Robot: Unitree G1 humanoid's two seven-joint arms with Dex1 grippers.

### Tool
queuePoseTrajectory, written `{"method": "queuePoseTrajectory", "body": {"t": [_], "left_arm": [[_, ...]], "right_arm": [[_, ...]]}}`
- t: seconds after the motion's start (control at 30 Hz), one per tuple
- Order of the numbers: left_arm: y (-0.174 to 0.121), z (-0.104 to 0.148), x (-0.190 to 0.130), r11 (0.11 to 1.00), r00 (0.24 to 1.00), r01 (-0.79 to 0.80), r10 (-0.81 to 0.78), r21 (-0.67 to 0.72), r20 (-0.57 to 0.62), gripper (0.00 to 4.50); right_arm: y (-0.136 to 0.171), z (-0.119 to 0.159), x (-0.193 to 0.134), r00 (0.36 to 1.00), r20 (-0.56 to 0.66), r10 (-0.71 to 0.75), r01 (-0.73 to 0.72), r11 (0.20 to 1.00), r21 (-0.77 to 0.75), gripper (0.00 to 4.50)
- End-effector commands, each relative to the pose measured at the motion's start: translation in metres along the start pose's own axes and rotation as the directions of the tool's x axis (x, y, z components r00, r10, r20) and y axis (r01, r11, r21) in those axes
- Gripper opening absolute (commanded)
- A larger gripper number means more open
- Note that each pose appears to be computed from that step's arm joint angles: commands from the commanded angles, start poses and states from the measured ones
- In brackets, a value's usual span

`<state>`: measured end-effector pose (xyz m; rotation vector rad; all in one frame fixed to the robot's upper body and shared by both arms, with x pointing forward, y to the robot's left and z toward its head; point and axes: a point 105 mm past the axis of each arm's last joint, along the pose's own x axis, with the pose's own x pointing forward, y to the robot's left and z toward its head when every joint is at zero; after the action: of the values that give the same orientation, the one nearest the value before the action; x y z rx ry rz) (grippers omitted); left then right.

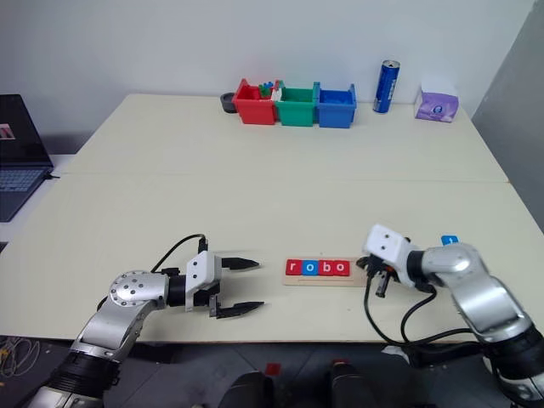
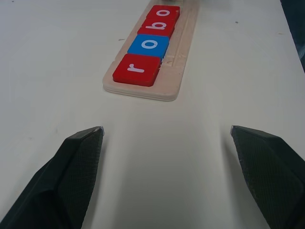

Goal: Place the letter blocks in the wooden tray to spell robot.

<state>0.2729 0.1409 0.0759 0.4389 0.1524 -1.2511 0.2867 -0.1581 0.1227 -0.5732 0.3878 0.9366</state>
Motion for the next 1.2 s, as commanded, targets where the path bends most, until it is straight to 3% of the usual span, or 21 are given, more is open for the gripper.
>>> {"method": "queuePoseTrajectory", "body": {"t": [0.03,0.17,0.23,0.3,0.4,0.5,0.63,0.73,1.0,1.1,1.2], "left_arm": [[-0.001,0.008,-0.001,1.0,1.0,-0.002,0.002,0.024,0.024,4.5],[-0.004,0.006,-0.001,1.0,1.0,0.006,-0.007,0.017,0.029,4.5],[-0.005,0.004,0.0,1.0,0.999,0.016,-0.017,0.017,0.03,4.5],[-0.005,0.002,0.001,1.0,0.999,0.025,-0.025,0.017,0.028,4.5],[-0.004,-0.001,0.002,0.999,0.999,0.036,-0.036,0.02,0.026,4.5],[-0.003,-0.004,0.003,0.999,0.999,0.046,-0.047,0.024,0.027,4.5],[-0.002,-0.003,0.006,0.998,0.998,0.053,-0.054,0.032,0.034,4.5],[-0.001,0.001,0.007,0.998,0.998,0.05,-0.051,0.032,0.046,4.5],[-0.001,0.004,0.003,0.999,0.999,0.029,-0.031,0.036,0.037,4.5],[-0.001,0.006,0.003,0.999,0.999,0.021,-0.022,0.032,0.036,4.5],[-0.003,0.009,0.003,0.999,0.999,0.019,-0.02,0.03,0.039,4.5]], "right_arm": [[-0.023,-0.002,-0.029,0.966,0.071,-0.247,0.24,0.966,0.097,0.62],[-0.043,-0.026,-0.054,0.83,0.067,-0.554,0.523,0.815,0.251,2.04],[-0.052,-0.042,-0.064,0.722,0.019,-0.691,0.65,0.688,0.323,2.76],[-0.057,-0.059,-0.071,0.634,-0.041,-0.772,0.728,0.577,0.37,3.48],[-0.064,-0.073,-0.072,0.577,-0.087,-0.812,0.764,0.498,0.41,4.49],[-0.078,-0.086,-0.07,0.544,-0.131,-0.829,0.781,0.443,0.44,4.49],[-0.094,-0.097,-0.061,0.559,-0.157,-0.814,0.77,0.44,0.462,4.49],[-0.106,-0.113,-0.061,0.545,-0.229,-0.807,0.781,0.388,0.489,4.49],[-0.1,-0.135,-0.054,0.565,-0.369,-0.738,0.767,0.304,0.565,4.49],[-0.089,-0.137,-0.047,0.581,-0.388,-0.715,0.759,0.303,0.577,3.67],[-0.078,-0.14,-0.04,0.592,-0.402,-0.699,0.754,0.303,0.582,2.53]]}}
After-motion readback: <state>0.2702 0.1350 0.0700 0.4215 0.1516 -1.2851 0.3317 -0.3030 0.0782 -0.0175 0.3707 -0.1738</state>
